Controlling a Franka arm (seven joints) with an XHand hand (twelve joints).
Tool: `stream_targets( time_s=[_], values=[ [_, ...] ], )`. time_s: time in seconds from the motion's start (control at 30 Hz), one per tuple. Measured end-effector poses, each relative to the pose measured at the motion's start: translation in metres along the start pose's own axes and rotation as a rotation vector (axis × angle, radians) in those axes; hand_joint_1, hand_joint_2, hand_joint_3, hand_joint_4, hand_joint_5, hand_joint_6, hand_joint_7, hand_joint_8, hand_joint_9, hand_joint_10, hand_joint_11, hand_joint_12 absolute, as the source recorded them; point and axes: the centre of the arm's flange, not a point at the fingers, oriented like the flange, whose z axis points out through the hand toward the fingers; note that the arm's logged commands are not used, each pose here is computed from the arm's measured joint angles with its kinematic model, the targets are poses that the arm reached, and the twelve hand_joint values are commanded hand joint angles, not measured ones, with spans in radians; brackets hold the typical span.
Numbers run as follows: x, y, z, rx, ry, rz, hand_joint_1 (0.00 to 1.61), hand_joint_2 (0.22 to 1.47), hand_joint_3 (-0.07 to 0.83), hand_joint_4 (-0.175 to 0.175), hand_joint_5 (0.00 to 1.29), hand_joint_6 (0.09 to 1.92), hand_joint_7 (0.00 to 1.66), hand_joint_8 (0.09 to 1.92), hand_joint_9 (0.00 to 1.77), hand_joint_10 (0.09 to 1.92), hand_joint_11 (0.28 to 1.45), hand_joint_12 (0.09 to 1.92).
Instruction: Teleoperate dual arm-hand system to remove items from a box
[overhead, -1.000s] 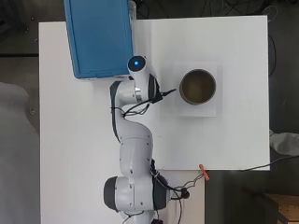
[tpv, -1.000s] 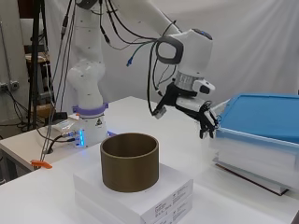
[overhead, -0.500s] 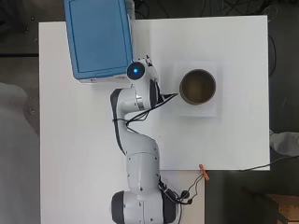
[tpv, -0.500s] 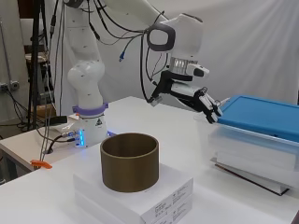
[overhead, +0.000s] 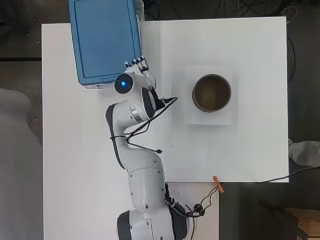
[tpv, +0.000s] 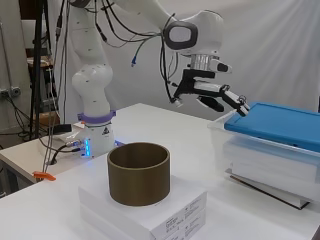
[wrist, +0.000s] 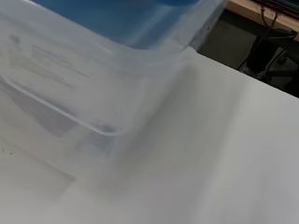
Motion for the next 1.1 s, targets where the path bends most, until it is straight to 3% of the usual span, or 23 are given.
stream_targets(
  time_s=[0.33,0.43,0.63,0.73,0.83,0.93,1.1],
  values=[
    [-0.006,-0.001,0.019,-0.037,0.011,-0.054,0.27,1.02,-0.011,0.088,0.29,0.09,0.44,0.09,0.48,0.09,0.45,0.09],
    [-0.006,-0.001,0.018,-0.045,0.013,-0.051,0.40,1.00,-0.016,0.072,0.31,0.09,0.36,0.09,0.43,0.09,0.41,0.09],
    [0.003,-0.023,0.041,-0.242,-0.073,0.003,0.51,0.95,-0.020,0.043,0.27,0.09,0.28,0.09,0.38,0.09,0.38,0.09],
    [0.010,-0.035,0.054,-0.356,-0.060,0.018,0.54,0.95,-0.015,0.033,0.25,0.09,0.26,0.09,0.36,0.09,0.37,0.09],
    [0.014,-0.040,0.061,-0.380,-0.032,0.014,0.58,1.04,0.006,0.051,0.38,0.09,0.35,0.09,0.43,0.09,0.41,0.09],
    [0.007,-0.039,0.069,-0.366,-0.006,0.009,0.63,1.11,0.004,0.089,0.62,0.09,0.61,0.09,0.66,0.09,0.52,0.09],
    [-0.014,-0.021,0.087,-0.384,0.116,-0.019,0.65,1.07,-0.011,0.094,0.70,0.09,0.72,0.09,0.75,0.09,0.53,0.09]
  ],
)
